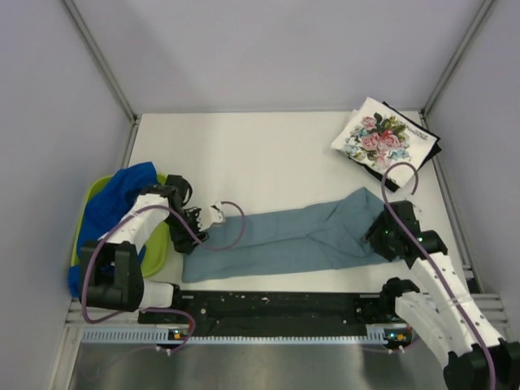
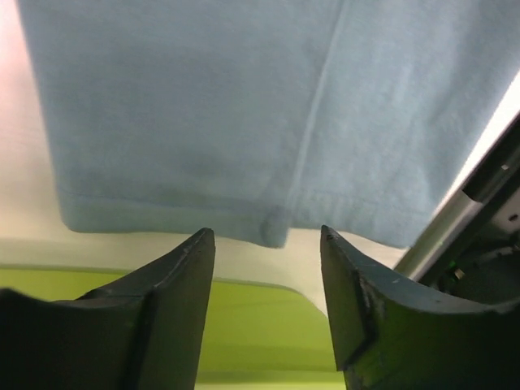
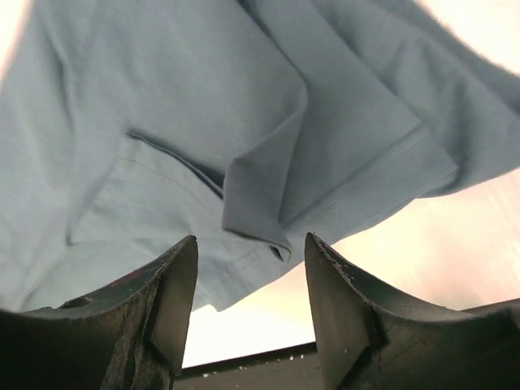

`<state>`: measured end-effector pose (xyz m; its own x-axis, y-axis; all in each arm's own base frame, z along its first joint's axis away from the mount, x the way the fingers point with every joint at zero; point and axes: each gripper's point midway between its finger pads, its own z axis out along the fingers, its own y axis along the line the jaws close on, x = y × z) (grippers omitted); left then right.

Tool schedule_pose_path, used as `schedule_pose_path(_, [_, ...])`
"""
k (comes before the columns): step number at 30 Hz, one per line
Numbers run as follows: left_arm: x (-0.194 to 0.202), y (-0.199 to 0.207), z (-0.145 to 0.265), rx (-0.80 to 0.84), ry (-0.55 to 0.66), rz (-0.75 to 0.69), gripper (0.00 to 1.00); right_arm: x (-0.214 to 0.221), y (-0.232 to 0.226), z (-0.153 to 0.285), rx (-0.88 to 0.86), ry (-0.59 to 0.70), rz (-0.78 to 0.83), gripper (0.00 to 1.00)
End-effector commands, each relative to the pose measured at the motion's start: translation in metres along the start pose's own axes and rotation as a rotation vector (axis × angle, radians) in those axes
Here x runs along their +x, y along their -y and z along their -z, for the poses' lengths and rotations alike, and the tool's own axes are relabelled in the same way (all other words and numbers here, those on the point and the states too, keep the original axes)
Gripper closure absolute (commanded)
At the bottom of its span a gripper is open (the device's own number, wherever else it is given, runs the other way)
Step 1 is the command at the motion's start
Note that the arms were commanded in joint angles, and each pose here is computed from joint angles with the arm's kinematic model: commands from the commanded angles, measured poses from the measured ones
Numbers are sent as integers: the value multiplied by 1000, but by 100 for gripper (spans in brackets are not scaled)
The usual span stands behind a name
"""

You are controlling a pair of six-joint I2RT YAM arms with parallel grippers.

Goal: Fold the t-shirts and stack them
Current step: Fold the other side of the tshirt into a rectangle

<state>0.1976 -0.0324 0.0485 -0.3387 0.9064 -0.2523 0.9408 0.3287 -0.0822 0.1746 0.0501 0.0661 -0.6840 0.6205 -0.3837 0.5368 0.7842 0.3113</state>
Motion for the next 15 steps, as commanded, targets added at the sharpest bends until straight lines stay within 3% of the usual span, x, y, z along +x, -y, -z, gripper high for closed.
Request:
schedule_pose_path(1, [-3,17,27,30,15,-68,39,-49,-14,48,-70,235,-49,45])
schedule_pose_path(5, [-56,9,53,32,197,-52,40,-78,-32,51,-61,285,79,45])
schedule_pose_path(8, [-121,11,65,53,345,-63,46,-94,-24,36,67,297,93,36])
schedule_pose_path(15, [-255,35,46,118,514,-161,50,-69,-20,-19,71,124,46,39])
